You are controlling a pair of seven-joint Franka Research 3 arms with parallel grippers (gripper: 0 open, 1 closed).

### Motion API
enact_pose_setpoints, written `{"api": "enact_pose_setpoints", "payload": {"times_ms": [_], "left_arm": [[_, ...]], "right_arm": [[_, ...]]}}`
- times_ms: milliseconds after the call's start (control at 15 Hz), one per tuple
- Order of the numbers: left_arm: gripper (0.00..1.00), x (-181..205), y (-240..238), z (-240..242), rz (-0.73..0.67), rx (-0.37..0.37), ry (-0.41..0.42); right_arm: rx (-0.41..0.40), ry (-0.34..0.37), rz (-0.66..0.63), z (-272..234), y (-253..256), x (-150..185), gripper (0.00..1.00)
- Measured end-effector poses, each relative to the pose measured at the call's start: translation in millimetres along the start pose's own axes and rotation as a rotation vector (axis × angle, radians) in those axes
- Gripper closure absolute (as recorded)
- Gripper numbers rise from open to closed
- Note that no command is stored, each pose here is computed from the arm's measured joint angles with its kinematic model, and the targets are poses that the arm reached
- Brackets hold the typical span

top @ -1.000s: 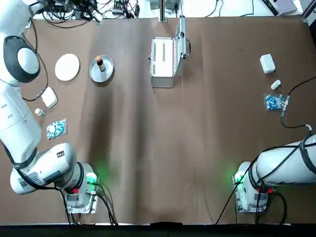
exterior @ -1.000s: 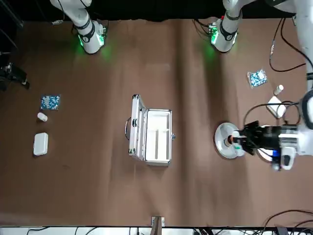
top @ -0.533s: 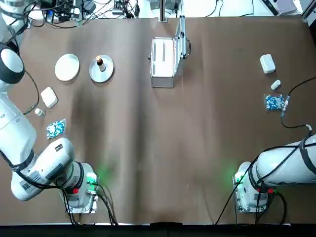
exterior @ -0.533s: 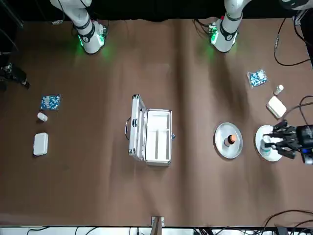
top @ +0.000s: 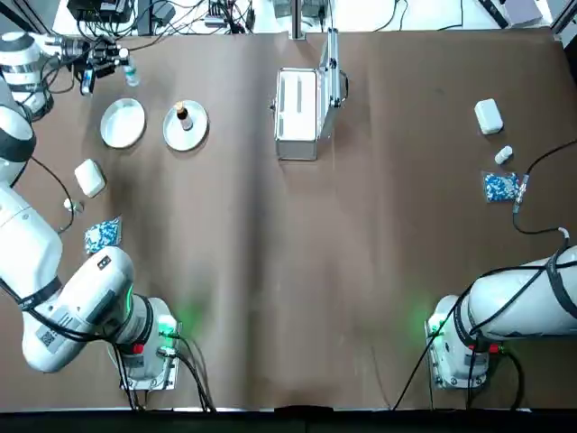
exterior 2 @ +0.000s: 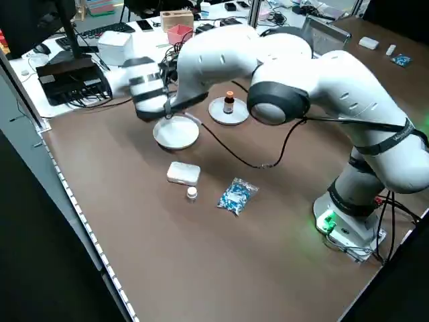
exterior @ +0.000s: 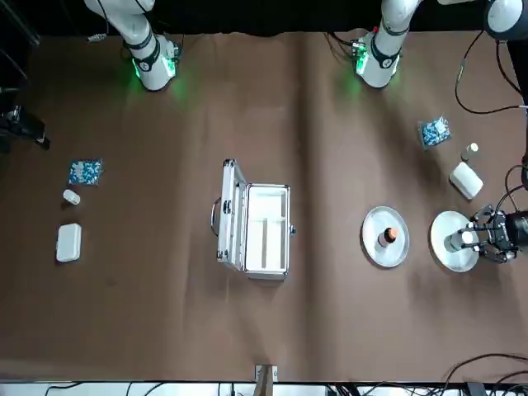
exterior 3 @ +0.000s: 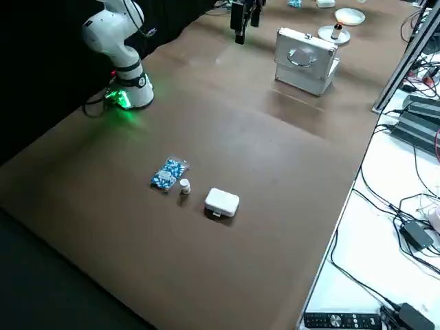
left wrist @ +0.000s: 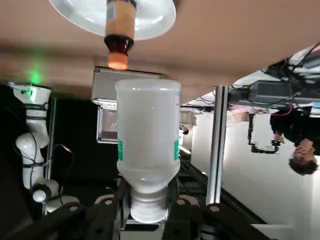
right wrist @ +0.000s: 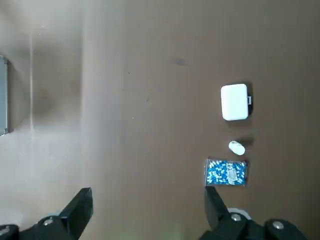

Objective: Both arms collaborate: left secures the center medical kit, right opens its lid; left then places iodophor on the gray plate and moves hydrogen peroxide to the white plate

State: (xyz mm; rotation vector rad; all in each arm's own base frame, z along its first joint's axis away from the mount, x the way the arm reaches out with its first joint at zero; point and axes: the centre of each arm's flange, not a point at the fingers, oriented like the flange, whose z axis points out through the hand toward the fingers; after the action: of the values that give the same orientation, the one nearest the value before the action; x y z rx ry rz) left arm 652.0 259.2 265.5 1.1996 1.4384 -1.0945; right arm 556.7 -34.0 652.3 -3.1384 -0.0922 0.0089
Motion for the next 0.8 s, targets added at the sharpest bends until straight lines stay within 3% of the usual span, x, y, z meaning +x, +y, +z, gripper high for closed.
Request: {"api": "enact_pose_setpoints", "payload": {"times_ms": [467,800], "left_arm": [[0.67,65,-23,-47,-0.092,-0.072,-0.059],[0.67,109,-40,-67,-0.138,-0.095,-0.046]], "right_arm": [[0.000,0.000,0.000,0,0,0,0.01],[0.000,0.000,0.000,0,0,0,0.01]]}}
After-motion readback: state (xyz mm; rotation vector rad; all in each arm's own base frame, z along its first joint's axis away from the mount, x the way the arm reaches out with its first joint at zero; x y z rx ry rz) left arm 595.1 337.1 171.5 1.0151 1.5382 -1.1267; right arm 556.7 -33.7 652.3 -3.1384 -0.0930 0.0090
